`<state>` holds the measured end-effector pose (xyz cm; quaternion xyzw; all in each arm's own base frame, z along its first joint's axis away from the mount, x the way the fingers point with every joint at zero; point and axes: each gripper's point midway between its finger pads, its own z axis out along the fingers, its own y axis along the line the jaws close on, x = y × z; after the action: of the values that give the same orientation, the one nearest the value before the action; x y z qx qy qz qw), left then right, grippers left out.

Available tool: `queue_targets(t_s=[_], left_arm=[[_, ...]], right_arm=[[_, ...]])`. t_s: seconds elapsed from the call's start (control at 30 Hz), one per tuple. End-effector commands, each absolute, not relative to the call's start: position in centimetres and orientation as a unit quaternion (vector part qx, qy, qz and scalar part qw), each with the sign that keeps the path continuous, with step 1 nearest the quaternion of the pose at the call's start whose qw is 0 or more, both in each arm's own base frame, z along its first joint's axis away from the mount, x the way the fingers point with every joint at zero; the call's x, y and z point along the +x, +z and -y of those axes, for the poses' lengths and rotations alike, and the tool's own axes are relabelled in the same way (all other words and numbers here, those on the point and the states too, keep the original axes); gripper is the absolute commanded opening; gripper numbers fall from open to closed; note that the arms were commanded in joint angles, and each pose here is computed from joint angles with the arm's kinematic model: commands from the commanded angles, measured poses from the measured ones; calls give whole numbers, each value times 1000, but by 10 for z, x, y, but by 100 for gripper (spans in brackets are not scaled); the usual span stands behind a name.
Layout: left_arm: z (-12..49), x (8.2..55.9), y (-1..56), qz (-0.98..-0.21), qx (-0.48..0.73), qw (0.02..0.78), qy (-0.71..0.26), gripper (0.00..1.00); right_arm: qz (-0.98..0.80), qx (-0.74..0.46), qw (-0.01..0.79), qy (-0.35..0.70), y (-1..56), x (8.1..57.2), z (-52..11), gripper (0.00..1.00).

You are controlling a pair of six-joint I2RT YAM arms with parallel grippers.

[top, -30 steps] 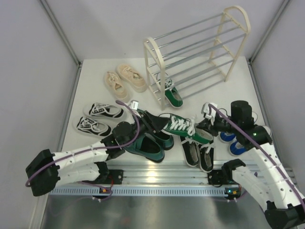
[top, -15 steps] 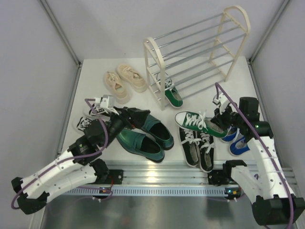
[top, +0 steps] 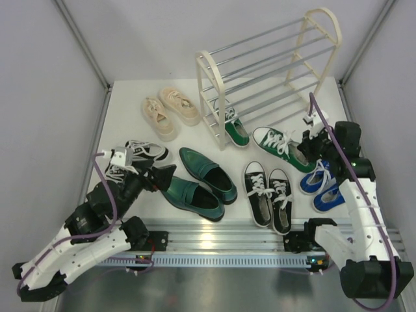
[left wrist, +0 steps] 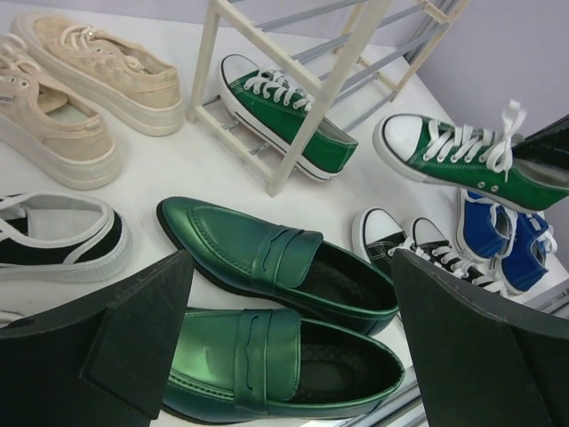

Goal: Place and organize the shoes onto the shoe shelf
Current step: Place the shoe at the shoe shelf.

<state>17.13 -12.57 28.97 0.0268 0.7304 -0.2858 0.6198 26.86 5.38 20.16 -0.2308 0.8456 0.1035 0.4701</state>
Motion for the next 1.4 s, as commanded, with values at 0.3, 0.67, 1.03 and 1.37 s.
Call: queue_targets(t_s=[0.3,0.67,1.03,1.37], left_arm=[[123,171,255,-757,51,601,-252,98],[119,168,256,-749,48,609,-257,98],[114,170,255,-747,40,615,-249,98],[116,168,254,-748,45,612,-254,98]], right_arm=[[-796,-143,583,80,266,333,-43,0],[-779,-91,608,121,255,402,-82,0],[-756,-26,647,97,241,448,-116,0],[-749,-11,651,125,231,469,-139,0]])
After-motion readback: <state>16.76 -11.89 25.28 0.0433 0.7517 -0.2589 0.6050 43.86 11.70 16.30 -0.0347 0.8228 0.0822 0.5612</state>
